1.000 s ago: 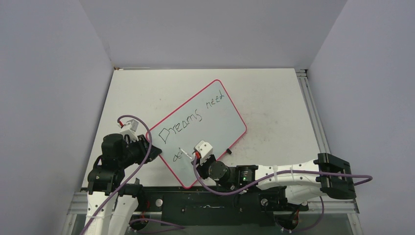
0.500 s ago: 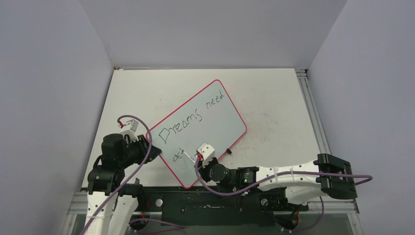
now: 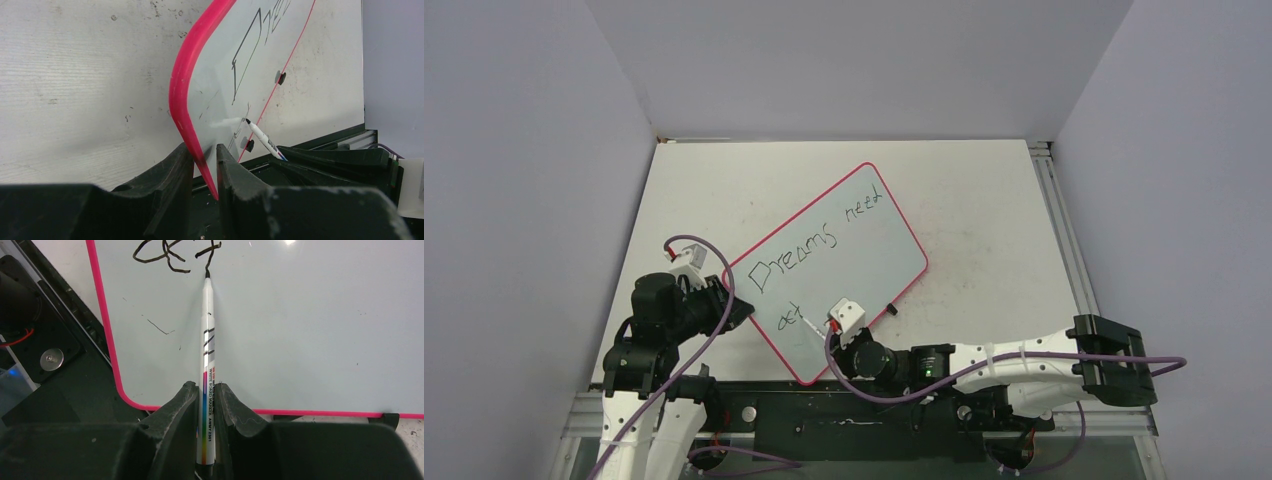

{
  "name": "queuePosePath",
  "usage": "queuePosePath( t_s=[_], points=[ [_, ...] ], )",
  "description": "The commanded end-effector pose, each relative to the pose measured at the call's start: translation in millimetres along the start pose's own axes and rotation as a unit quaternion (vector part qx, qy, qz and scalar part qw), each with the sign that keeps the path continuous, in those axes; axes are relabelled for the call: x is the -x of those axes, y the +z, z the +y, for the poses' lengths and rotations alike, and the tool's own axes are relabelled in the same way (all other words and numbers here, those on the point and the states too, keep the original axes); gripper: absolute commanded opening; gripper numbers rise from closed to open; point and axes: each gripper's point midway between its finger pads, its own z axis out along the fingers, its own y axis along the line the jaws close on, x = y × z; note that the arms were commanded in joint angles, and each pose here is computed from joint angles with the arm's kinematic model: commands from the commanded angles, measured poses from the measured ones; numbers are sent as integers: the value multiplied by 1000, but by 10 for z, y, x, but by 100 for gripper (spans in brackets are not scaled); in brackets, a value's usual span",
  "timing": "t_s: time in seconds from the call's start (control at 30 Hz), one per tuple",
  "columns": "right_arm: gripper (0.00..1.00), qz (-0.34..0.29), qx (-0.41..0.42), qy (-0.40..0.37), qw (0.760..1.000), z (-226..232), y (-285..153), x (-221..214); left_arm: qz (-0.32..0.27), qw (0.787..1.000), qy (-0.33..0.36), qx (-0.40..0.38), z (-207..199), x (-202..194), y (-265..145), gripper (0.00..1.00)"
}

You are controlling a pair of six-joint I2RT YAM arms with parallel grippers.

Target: Write a sentence on the whiteboard

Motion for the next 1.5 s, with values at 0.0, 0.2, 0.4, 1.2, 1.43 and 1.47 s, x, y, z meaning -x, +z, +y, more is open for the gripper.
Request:
queuePosePath(
  t_s=[0.0,0.2,0.4,1.2,1.43,1.47],
  points=[
    [5,-4,-10,8,1000,-48,-73,20,-4,1000,9,-6,-27,36,1,22],
    [5,-13,-24,6,1000,-70,-56,121,-4,1000,9,-6,-24,35,3,22],
    [5,-36,-28,4,999,-70,-77,299,-4,1000,9,-6,-25,35,2,22],
    [5,-36,-31,5,999,-77,37,386,-2,1000,9,-6,-25,32,5,22],
    [5,-24,-30,6,999,-79,82,317,-2,1000,9,-6,-25,31,5,22],
    [5,-22,-29,5,999,-75,85,304,-1,1000,9,-6,-24,30,5,22]
  ],
)
